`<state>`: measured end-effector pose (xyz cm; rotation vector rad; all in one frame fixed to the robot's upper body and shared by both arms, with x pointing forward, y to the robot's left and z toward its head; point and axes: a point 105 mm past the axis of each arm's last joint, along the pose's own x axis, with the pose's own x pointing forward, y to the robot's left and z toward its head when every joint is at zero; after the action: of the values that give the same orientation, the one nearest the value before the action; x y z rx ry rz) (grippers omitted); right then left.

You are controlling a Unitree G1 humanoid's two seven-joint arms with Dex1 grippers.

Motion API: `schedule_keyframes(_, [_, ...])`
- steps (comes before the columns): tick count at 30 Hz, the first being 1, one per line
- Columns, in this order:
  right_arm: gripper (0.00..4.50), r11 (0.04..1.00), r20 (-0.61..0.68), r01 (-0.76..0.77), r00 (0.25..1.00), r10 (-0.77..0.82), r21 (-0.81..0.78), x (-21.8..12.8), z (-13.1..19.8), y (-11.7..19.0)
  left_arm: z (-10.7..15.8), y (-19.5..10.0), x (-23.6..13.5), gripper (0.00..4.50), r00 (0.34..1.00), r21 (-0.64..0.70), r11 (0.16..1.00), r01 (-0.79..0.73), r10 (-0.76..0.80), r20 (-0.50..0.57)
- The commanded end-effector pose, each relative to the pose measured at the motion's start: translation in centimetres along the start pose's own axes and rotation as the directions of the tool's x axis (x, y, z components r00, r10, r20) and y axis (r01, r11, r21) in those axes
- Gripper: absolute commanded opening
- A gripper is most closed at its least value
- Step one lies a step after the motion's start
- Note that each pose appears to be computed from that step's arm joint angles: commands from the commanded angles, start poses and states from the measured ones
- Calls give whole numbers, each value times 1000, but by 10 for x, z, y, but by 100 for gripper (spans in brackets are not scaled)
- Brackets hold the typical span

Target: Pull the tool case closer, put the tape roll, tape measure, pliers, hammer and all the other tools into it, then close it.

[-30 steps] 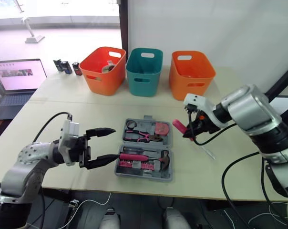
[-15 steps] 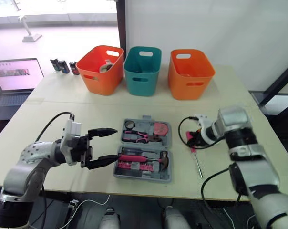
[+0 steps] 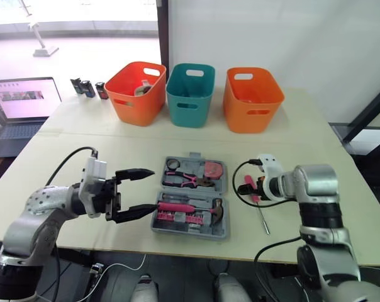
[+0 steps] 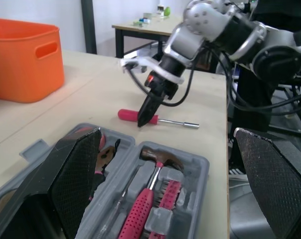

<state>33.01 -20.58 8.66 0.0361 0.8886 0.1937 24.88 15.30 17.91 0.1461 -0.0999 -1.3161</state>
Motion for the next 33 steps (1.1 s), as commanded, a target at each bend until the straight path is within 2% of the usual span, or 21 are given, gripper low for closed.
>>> schedule_keyframes(1, [446, 959, 183, 116, 981, -69, -259, -28, -13, -5, 10, -3, -2, 450, 1000, 34, 999, 0, -1, 17])
schedule_keyframes(3, [446, 963, 274, 66, 962, 9, -261, -32, -25, 8, 10, -3, -3, 450, 1000, 30, 1000, -3, 3, 17])
schedule_keyframes(5, [446, 984, 339, 18, 940, 44, -179, -34, -34, 17, 9, -3, -4, 450, 1000, 26, 1000, -5, 5, 14])
schedule_keyframes(6, [446, 981, 381, 32, 924, 45, -192, -35, -39, 21, 9, -3, -4, 450, 1000, 24, 1000, -5, 4, 13])
schedule_keyframes(10, [446, 987, 450, 92, 893, -22, -134, -24, -56, 20, 9, -2, -5, 450, 1000, 20, 1000, -3, 3, 14])
schedule_keyframes(13, [446, 993, 499, 111, 864, -71, -51, -15, -55, 18, 9, -3, -5, 450, 1000, 17, 1000, -2, 2, 16])
schedule_keyframes(18, [446, 989, 529, 149, 840, -122, -9, 5, -48, 9, 8, -3, -5, 450, 1000, 12, 1000, 4, -5, 14])
schedule_keyframes(27, [446, 985, 477, 171, 866, -147, -7, 28, -61, 2, 9, 0, -7, 450, 1000, 25, 1000, 7, -7, 10])
schedule_keyframes(30, [363, 985, 479, 171, 865, -151, 1, 30, -60, 1, 8, 0, -8, 450, 1000, 25, 1000, 6, -7, 6])
schedule_keyframes(33, [212, 985, 478, 175, 864, -156, 5, 30, -59, 0, 7, 0, -8, 450, 1000, 26, 1000, 6, -6, 5])
